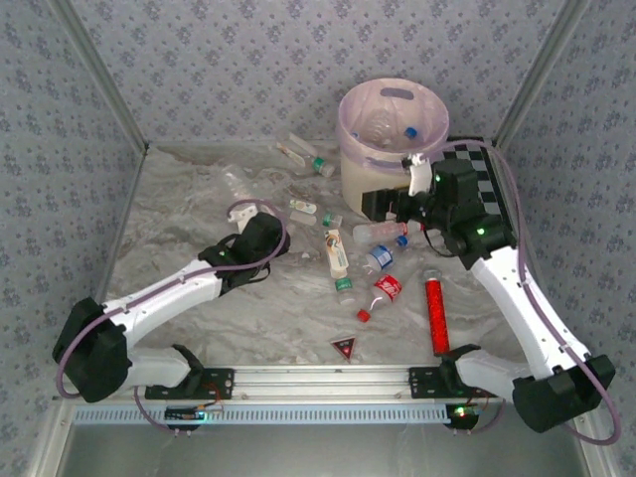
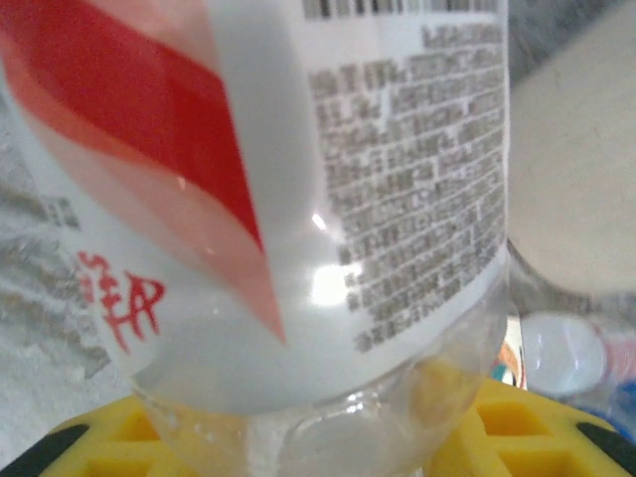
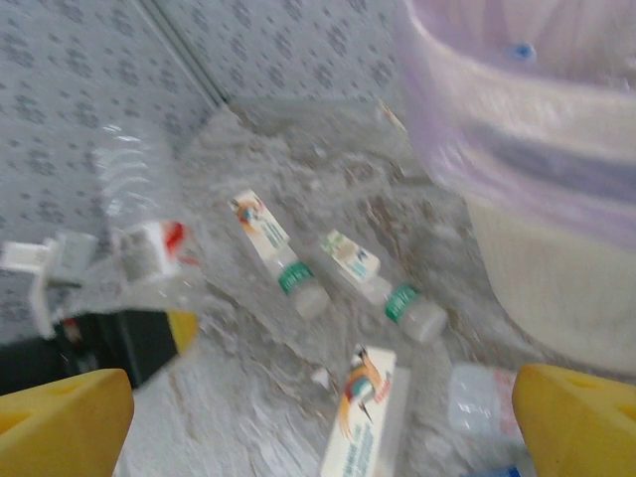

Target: Put the plastic bottles in the bin

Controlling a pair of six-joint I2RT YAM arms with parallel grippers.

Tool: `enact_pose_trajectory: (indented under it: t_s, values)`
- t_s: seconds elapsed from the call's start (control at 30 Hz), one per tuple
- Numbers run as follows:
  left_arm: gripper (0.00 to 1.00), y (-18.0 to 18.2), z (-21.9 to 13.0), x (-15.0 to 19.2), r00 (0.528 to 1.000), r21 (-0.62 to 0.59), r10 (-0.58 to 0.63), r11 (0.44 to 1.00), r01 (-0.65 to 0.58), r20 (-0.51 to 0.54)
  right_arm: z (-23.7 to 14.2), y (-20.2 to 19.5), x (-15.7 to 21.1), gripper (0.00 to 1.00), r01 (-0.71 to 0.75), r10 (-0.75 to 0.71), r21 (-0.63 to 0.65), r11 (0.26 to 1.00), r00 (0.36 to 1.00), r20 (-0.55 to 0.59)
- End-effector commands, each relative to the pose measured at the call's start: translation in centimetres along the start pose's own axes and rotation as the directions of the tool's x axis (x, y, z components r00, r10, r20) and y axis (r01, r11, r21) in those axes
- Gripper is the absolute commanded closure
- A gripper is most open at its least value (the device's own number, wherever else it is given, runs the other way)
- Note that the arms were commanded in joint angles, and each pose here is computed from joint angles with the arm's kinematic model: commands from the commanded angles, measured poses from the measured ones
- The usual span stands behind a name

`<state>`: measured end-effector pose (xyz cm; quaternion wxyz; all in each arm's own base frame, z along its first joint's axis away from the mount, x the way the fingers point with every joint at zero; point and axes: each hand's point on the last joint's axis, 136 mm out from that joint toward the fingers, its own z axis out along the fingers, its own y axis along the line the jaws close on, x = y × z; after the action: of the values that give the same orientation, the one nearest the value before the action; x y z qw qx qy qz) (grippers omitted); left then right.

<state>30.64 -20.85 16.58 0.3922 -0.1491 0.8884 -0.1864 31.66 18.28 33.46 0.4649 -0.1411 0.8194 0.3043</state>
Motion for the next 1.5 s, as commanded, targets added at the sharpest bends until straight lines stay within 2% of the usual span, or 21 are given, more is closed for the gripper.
enact_pose_trajectory:
  t_s: [0.0, 0.1, 0.23, 0.37, 0.43, 0.57, 0.7, 0.77, 0.8, 0.87, 1.03, 1.2, 1.37, 1.4, 1.47]
  values:
    - [1.0, -4.3, -2.0, -0.5, 0.961, 0.155, 0.276, 0.949, -0.276, 0.016, -0.2, 1.9, -3.1, 0.0, -0.011, 0.019, -0.091, 0.996, 0.996, 0.083]
    - [1.0, -7.0, -3.5, 0.8, 0.919, 0.286, 0.394, 0.879, -0.381, 0.014, 0.1, 3.8, -4.4, 0.0, 0.006, 0.013, -0.189, 0.982, 0.995, 0.098]
    - [1.0, -9.7, -5.4, 2.6, 0.843, 0.407, 0.533, 0.755, -0.514, 0.077, 1.2, 5.7, -5.1, 0.0, 0.013, -0.002, -0.295, 0.955, 0.999, 0.038]
    - [1.0, -11.9, -6.8, 4.6, 0.769, 0.505, 0.627, 0.628, -0.592, 0.123, 3.3, 6.7, -4.6, 0.0, 0.008, -0.027, -0.306, 0.952, 0.998, -0.058]
    - [1.0, -12.5, -7.1, 5.0, 0.753, 0.522, 0.645, 0.6, -0.606, 0.133, 4.2, 7.1, -3.9, 0.01, 0.007, -0.041, -0.298, 0.955, 0.993, -0.109]
    - [1.0, -13.4, -7.6, 5.0, 0.75, 0.544, 0.641, 0.576, -0.611, 0.163, 5.9, 7.2, -2.3, 0.02, 0.01, -0.061, -0.27, 0.963, 0.982, -0.18]
    - [1.0, -13.7, -7.8, 5.0, 0.745, 0.552, 0.644, 0.562, -0.617, 0.177, 6.8, 5.6, -1.5, 0.1, 0.007, -0.05, -0.188, 0.982, 0.974, -0.222]
    - [1.0, -13.6, -7.8, 5.1, 0.745, 0.553, 0.644, 0.561, -0.616, 0.176, 7.0, 5.0, -1.2, 0.11, 0.008, -0.045, -0.159, 0.987, 0.973, -0.227]
    - [1.0, -13.6, -7.8, 5.1, 0.745, 0.551, 0.643, 0.564, -0.615, 0.174, 7.1, 4.6, -1.0, 0.11, 0.008, -0.041, -0.139, 0.99, 0.972, -0.233]
    - [1.0, -13.4, -7.9, 5.1, 0.75, 0.546, 0.639, 0.571, -0.613, 0.173, 7.2, 3.7, -0.8, 0.01, 0.008, -0.031, -0.092, 0.996, 0.968, -0.249]
    - [1.0, -13.3, -7.8, 4.7, 0.746, 0.529, 0.639, 0.574, -0.625, 0.188, 7.4, 2.9, -0.5, 0.01, -0.007, -0.014, -0.076, 0.997, 0.963, -0.268]
    - [1.0, -13.6, -7.5, 5.1, 0.749, 0.54, 0.638, 0.573, -0.616, 0.177, 7.0, 3.5, -0.9, 0.23, -0.016, -0.007, -0.093, 0.996, 0.97, -0.244]
    - [1.0, -13.8, -7.6, 4.7, 0.748, 0.534, 0.636, 0.572, -0.623, 0.191, 6.0, 3.7, -2.9, 0.36, 0.008, -0.024, -0.083, 0.997, 0.981, -0.192]
    - [0.95, -14.0, -7.7, 4.5, 0.751, 0.532, 0.63, 0.574, -0.622, 0.198, 5.7, 3.8, -3.5, 0.37, 0.018, -0.033, -0.083, 0.996, 0.984, -0.175]
    - [0.6, -14.3, -7.9, 4.1, 0.757, 0.534, 0.617, 0.575, -0.62, 0.215, 4.9, 3.9, -5.1, 0.4, 0.04, -0.049, -0.071, 0.997, 0.99, -0.129]
